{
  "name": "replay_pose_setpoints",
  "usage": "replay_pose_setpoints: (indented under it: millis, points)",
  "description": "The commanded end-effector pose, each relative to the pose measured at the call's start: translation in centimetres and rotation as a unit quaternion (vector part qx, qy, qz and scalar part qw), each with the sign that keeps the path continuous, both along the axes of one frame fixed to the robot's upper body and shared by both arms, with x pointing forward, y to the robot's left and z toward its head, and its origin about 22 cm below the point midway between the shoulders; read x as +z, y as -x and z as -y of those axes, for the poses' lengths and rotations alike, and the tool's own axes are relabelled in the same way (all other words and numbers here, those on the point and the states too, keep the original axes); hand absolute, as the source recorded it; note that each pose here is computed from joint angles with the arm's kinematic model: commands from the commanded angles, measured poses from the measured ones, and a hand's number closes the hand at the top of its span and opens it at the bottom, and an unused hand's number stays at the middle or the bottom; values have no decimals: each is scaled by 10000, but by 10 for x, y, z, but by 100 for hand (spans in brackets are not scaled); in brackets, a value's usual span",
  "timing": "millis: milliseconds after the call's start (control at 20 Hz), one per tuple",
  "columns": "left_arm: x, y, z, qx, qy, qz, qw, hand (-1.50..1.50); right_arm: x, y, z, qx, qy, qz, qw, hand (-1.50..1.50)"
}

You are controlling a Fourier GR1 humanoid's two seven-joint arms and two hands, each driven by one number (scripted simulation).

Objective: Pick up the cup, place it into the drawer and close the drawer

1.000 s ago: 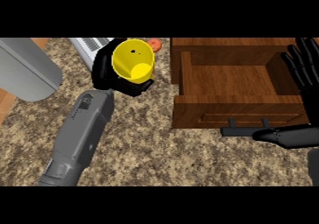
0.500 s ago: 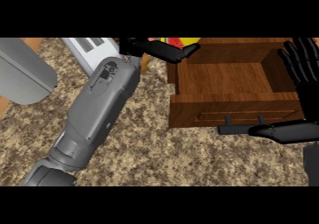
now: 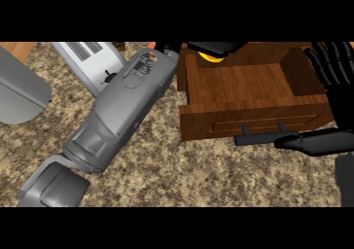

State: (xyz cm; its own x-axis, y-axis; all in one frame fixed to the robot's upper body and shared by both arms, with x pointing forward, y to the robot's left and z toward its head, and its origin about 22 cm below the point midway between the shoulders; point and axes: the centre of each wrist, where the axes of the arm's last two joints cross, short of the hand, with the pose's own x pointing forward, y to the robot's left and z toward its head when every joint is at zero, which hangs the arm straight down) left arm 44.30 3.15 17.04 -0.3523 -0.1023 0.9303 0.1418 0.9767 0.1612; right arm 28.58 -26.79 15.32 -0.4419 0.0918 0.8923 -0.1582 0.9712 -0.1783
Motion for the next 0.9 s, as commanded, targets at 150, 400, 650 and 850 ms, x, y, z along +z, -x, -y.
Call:
replay_pose_setpoints:
  millis: [150, 400, 650, 850]
  points:
    - [-37, -2, -7, -302, -781, -773, 9935, 150, 1, -3, -9, 216, -40, 131, 9997, -150]
    - [-38, -1, -3, -307, -1022, -820, 9909, 150, 16, -9, -22, 479, 22, 288, 9984, -150]
    - [-65, 6, -13, -326, -610, -833, 9941, -150, 16, -11, -31, 838, 67, 328, 9959, -150]
    - [-70, 9, -15, -426, 93, -816, 9957, -150, 3, -12, -41, 1788, -102, 15, 9838, -150]
